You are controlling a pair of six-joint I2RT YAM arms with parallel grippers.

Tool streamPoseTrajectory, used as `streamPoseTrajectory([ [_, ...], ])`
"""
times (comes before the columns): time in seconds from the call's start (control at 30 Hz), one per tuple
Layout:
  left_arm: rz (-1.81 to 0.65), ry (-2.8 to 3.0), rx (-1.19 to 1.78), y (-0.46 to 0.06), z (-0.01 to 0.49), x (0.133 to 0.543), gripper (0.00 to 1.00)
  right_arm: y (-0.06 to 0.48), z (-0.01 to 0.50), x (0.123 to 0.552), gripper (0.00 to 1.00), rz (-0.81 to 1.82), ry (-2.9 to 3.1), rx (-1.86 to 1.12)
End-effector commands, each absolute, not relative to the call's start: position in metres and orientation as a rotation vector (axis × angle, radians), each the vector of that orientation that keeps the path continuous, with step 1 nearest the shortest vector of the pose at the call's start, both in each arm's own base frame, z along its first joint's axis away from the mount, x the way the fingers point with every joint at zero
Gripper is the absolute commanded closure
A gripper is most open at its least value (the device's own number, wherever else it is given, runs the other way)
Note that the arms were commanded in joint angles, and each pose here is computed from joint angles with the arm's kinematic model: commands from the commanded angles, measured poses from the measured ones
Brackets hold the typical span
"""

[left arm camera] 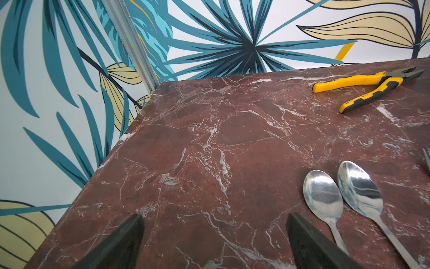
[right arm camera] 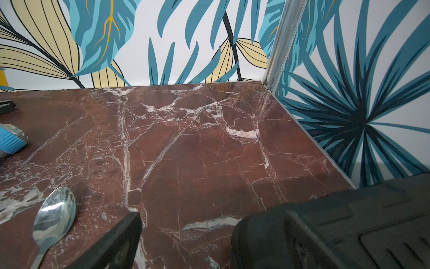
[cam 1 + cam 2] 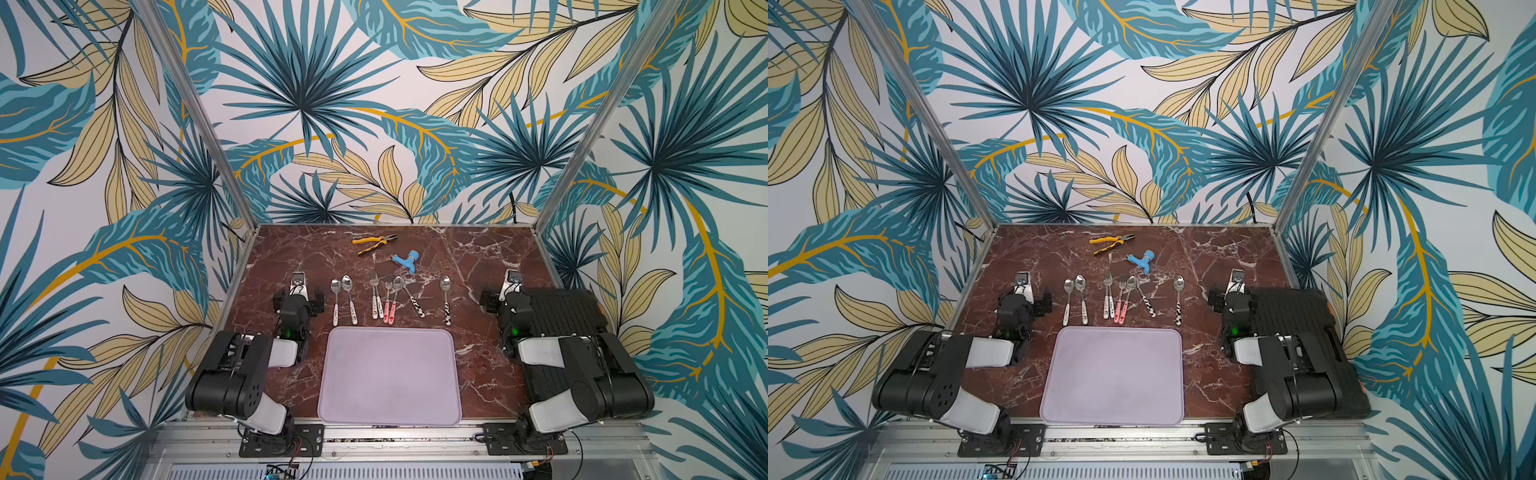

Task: Set the spoon and fork side by side
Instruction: Pick up the fork at the center of the board.

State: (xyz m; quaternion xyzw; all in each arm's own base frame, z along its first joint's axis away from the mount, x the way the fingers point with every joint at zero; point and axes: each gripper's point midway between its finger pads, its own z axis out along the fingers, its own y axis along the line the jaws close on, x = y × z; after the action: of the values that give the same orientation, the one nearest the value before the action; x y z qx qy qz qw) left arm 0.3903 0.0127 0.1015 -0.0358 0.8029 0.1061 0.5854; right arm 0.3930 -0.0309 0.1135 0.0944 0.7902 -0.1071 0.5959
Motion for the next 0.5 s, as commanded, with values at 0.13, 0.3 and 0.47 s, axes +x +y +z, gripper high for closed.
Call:
streamPoseTrajectory([
  [0.13, 0.23, 1.838, -0.087, 0.0106, 0.1164, 0.3979, 0.0, -0.0302, 0.1131, 0.3931, 0.01, -0.241, 1.839, 0.214],
  [0.3, 0.228, 1.836, -0.089, 0.0109, 0.1172, 0.398, 0.0, -0.0303, 0.1128, 0.3928, 0.01, -0.24, 1.84, 0.214],
  [0.47, 0.229, 1.829, -0.088, 0.0109, 0.1206, 0.3979, 0.0, -0.0299, 0.1138, 0.3924, 0.0, -0.238, 1.836, 0.212],
])
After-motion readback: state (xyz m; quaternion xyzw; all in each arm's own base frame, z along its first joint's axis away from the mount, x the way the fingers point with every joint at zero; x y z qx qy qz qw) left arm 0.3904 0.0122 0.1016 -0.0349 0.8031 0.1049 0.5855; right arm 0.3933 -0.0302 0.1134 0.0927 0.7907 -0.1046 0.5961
